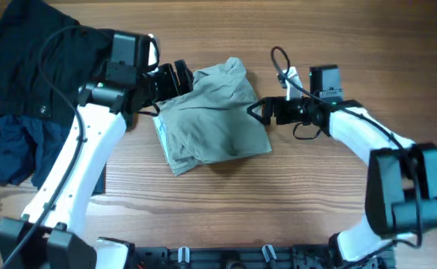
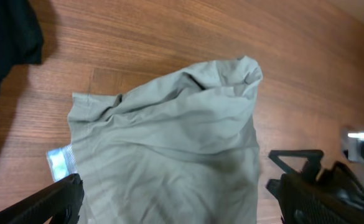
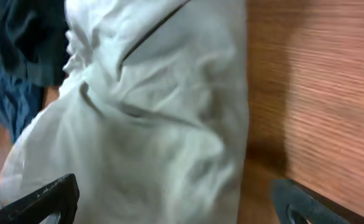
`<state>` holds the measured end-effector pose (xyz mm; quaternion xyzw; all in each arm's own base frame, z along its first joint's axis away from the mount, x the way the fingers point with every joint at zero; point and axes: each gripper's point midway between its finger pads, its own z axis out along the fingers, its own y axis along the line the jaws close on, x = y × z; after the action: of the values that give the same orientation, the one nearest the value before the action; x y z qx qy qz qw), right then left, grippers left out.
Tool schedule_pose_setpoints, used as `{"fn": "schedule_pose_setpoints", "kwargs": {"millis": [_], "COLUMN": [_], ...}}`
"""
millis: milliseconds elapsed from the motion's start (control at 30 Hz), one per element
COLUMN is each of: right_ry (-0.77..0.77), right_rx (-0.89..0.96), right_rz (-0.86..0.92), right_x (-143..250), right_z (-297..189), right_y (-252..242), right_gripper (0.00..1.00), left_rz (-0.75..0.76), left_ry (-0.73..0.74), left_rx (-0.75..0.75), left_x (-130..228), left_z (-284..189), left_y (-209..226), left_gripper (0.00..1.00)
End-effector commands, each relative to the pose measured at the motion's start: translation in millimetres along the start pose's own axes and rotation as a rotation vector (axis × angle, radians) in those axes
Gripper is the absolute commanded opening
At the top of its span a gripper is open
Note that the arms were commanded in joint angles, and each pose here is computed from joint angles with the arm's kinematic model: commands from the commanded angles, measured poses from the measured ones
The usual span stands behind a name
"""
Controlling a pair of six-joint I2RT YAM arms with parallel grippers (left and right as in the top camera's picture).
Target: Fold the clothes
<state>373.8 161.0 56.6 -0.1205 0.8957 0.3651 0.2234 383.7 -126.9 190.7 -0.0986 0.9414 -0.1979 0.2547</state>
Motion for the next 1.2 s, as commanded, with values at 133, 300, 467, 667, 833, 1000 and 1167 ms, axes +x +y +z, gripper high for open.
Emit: {"fn": "schedule_pose_setpoints", "kwargs": {"millis": [133, 300, 467, 667, 833, 1000, 1167], "right_ry": [-0.029, -0.030, -0.035, 0.023, 0.105, 0.112, 0.089], "right_rx": [-0.038, -0.011, -0.021, -0.128, -0.151, -0.214, -0.328], "right_rz": [-0.225, -0.222, -0.191, 0.002, 0.088, 0.060, 0.068], "right_x": [-6, -5, -2, 18, 43, 38, 10], "right_z": [6, 19, 32, 54, 80, 85, 77], "right_y": [0, -17, -26, -15, -5, 14, 40], "right_gripper": [1.00, 1.00, 1.00, 0.99, 0.98, 0.49, 0.04], "left_rz": [0.038, 0.037, 0.051, 0.088, 0.095, 0.096, 0.097], "left_ry": [0.044, 0.060, 0.071, 0.088, 0.093, 0.080, 0.062], "left_rx": [-0.034, -0.041, -0.037, -0.017, -0.013, -0.033, -0.028], "left_x": [15, 18, 23, 33, 35, 33, 28], "left_z": [-10, -10, -9, -7, -7, -7, -6], "left_y": [7, 9, 5, -10, -13, -9, -10], "left_gripper": [1.00, 1.00, 1.00, 1.00, 1.00, 1.00, 0.99]}}
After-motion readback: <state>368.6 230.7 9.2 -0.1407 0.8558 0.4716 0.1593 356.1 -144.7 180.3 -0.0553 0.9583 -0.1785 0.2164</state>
